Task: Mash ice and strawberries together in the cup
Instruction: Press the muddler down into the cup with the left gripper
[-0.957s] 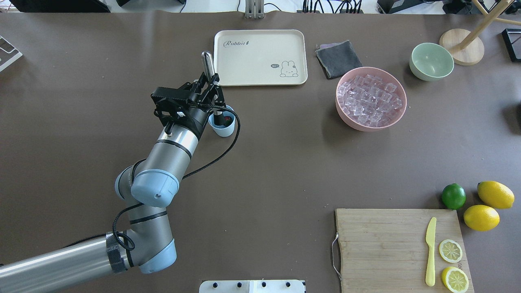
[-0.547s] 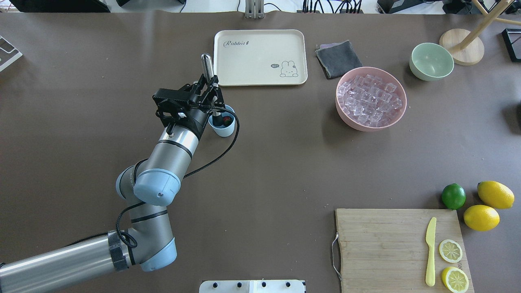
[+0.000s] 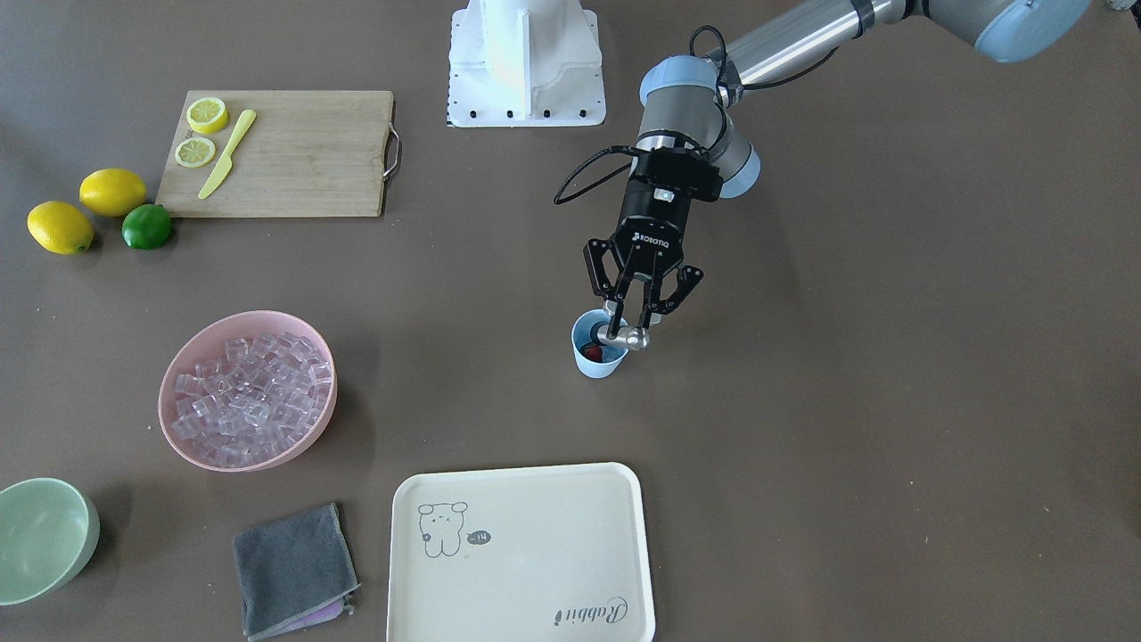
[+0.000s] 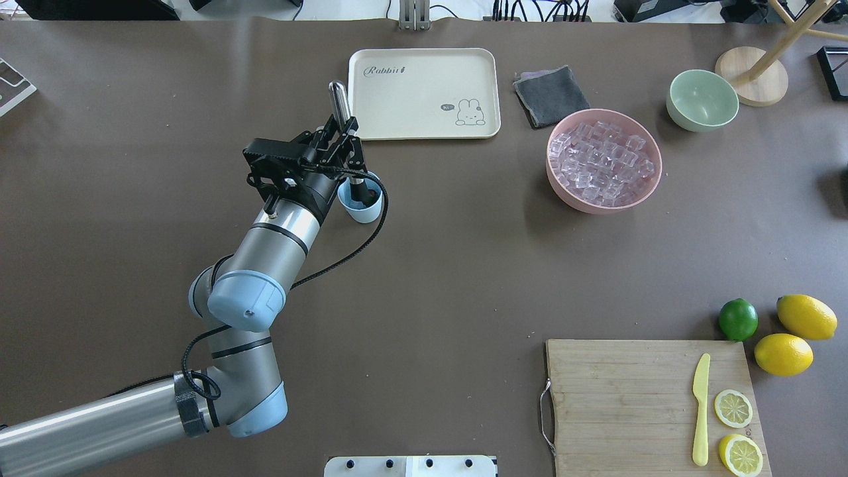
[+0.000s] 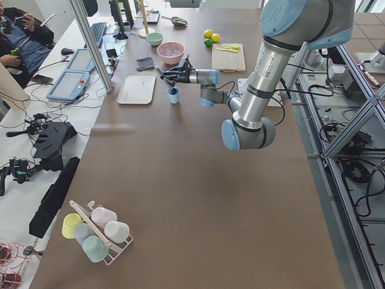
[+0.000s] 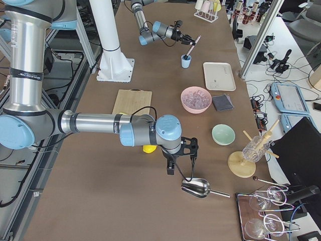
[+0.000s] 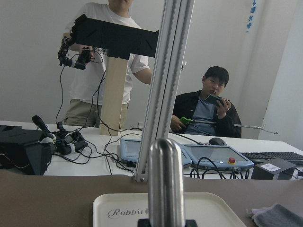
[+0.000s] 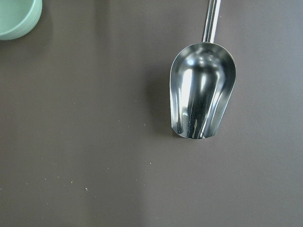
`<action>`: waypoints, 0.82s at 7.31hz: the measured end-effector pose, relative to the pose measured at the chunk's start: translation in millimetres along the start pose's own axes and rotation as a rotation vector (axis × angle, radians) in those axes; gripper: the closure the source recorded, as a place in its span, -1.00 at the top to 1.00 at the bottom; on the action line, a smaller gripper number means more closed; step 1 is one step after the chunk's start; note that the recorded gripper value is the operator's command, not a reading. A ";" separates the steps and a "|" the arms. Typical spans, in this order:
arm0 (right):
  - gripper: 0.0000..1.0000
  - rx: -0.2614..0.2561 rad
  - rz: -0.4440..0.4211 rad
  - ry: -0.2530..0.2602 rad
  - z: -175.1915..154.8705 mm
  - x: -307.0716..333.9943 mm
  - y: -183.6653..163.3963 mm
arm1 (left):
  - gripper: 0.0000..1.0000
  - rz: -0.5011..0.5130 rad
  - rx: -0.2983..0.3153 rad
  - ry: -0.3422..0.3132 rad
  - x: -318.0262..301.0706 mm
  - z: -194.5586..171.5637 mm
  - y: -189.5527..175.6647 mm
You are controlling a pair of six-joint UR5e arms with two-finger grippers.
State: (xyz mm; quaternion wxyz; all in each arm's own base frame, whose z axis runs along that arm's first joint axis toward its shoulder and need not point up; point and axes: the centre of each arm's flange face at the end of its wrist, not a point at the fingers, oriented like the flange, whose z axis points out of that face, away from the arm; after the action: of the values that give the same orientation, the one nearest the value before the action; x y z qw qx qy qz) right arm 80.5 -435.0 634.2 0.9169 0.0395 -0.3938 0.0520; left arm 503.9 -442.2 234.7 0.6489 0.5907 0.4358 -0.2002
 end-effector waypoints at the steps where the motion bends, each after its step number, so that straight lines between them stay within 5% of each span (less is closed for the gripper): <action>1: 1.00 -0.002 0.002 0.000 0.6 0.8 1.1 | -0.71 0.001 0.010 0.022 5.6 -3.5 -17.8; 6: 1.00 -0.006 0.011 -0.002 1.7 5.8 12.9 | -0.72 0.052 -0.029 0.000 -5.7 3.1 18.5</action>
State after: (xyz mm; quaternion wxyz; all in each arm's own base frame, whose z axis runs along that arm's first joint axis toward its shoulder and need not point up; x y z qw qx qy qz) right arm 81.6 -422.0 639.9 0.9164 0.0348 -0.3949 0.0558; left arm 516.2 -442.5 250.1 0.6622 0.5926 0.4232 -0.1768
